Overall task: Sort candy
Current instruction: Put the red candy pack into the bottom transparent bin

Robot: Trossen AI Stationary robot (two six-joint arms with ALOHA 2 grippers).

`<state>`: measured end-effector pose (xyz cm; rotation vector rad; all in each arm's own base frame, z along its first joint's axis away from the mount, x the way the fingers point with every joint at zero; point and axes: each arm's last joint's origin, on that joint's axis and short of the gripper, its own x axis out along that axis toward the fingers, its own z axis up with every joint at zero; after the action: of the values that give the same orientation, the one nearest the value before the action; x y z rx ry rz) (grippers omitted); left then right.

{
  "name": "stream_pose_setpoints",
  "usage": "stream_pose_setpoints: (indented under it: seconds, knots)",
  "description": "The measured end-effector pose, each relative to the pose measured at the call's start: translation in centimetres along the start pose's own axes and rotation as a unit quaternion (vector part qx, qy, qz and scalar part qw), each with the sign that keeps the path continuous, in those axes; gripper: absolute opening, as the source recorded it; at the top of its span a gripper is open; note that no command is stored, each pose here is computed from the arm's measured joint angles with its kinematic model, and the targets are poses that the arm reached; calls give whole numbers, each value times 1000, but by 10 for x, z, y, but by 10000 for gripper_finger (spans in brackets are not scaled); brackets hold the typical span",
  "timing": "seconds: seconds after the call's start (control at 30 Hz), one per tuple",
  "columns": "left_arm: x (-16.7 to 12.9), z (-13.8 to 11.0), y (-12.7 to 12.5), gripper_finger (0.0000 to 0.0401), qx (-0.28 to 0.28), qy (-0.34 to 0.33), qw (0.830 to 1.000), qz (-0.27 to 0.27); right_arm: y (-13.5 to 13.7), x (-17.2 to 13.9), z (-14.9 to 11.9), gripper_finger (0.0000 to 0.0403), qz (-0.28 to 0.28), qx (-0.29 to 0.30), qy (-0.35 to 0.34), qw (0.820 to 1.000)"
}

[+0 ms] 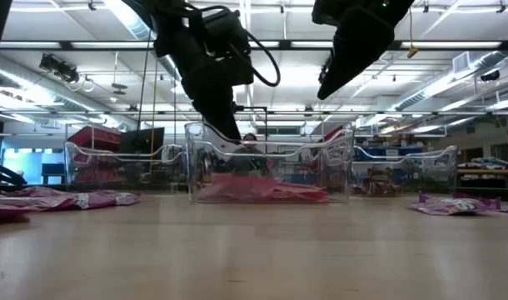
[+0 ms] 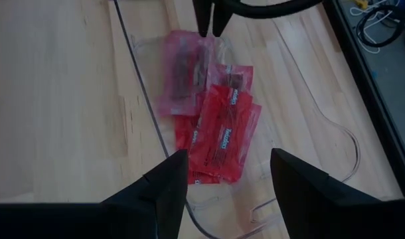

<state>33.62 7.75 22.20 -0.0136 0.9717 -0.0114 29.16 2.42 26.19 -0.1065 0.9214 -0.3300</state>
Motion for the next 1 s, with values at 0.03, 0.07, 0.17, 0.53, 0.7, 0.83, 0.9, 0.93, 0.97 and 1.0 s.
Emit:
stream_pose_setpoints:
  seconds: [0.03,0.07,0.17,0.53,0.7,0.83,0.9,0.93,0.97,1.0]
  knots:
    - [0,1,-1,66,4,-2,1000,0,0,0,0,199,0,0,0,1000]
    - [-2,1,-2,76,6,-3,1000,0,0,0,0,200,0,0,0,1000]
    - [-6,3,-3,106,9,-9,1000,5,0,0,0,202,0,0,-1,1000]
    - [-42,-1,-32,17,41,9,999,20,-1,0,1,200,-13,0,-5,1000]
    - [-65,-17,-58,6,42,15,999,1,2,6,0,195,-11,13,-36,999]
    - [-72,-43,-81,3,31,45,998,-22,8,21,-8,185,18,30,-75,997]
    - [-76,-56,-92,2,35,65,997,-36,10,27,-13,180,26,37,-90,995]
    - [-78,-60,-98,2,34,66,996,-45,10,28,-13,178,28,42,-99,994]
    - [-80,-65,-103,2,27,71,996,-51,11,29,-13,177,30,47,-109,992]
    - [-82,-70,-108,2,16,81,995,-58,11,30,-13,177,31,51,-116,991]
